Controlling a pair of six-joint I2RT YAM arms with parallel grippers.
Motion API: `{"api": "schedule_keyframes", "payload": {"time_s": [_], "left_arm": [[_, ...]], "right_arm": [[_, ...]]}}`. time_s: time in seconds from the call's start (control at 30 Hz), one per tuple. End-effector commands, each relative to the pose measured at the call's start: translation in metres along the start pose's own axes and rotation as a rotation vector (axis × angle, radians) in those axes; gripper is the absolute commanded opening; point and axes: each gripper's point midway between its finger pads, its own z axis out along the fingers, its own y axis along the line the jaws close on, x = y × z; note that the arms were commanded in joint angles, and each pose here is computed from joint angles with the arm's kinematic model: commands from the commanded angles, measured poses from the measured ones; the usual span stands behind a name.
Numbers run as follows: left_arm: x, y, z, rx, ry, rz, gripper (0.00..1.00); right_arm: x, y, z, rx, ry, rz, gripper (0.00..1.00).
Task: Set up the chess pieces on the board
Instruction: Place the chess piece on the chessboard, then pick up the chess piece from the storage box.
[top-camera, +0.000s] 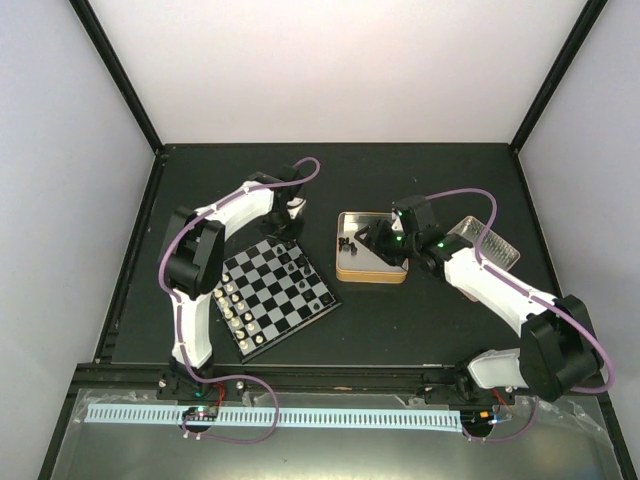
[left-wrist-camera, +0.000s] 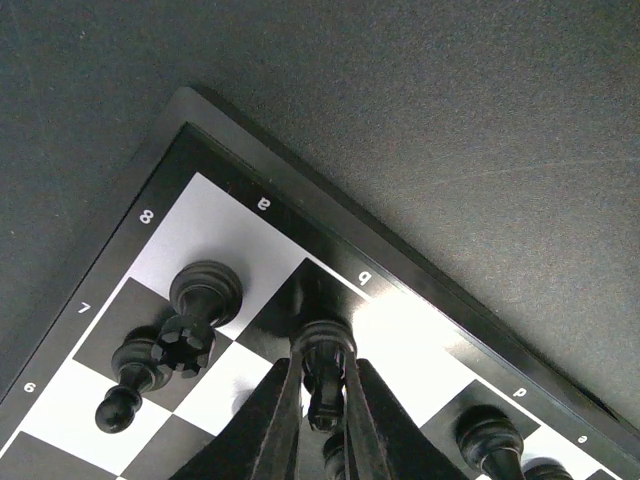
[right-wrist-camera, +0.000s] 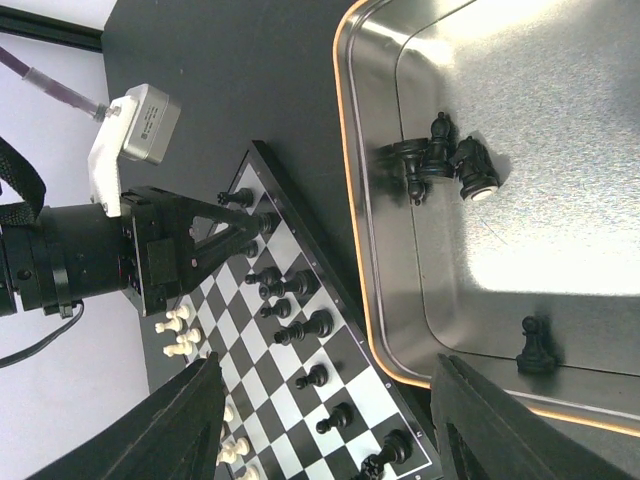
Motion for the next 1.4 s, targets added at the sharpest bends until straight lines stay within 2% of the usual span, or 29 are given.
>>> {"api": "schedule_keyframes", "payload": {"time_s": [0.0, 0.3, 0.63, 0.87, 1.13, 1.37], "left_arm": [[-0.006, 0.006, -0.005, -0.019, -0.002, -0.019, 0.14], [-0.009, 0.009, -0.006, -0.04, -0.013, -0.016, 0.1], [-0.011, -0.006, -0.025, 0.045, -0.043, 0.0, 0.23], [-0.016, -0.014, -0.056, 0.092, -0.119, -0.006, 0.25], [-0.018, -0.013, -0.107, 0.126, -0.296, -0.035, 0.29], [-0.003, -0.005, -0.167, 0.16, -0.565, -0.065, 0.36]], "right_arm": [[-0.006, 0.008, -0.002, -0.024, -0.014, -0.015, 0.57], [-0.006, 0.007, 0.0, -0.021, -0.01, -0.011, 0.57], [-0.006, 0.005, 0.0, -0.012, -0.016, -0.022, 0.57], [-0.011, 0.003, 0.001, 0.016, -0.026, -0.064, 0.57], [-0.026, -0.005, 0.008, 0.133, -0.041, -0.256, 0.57], [-0.033, -0.031, 0.037, 0.314, 0.049, -0.443, 0.56]]}}
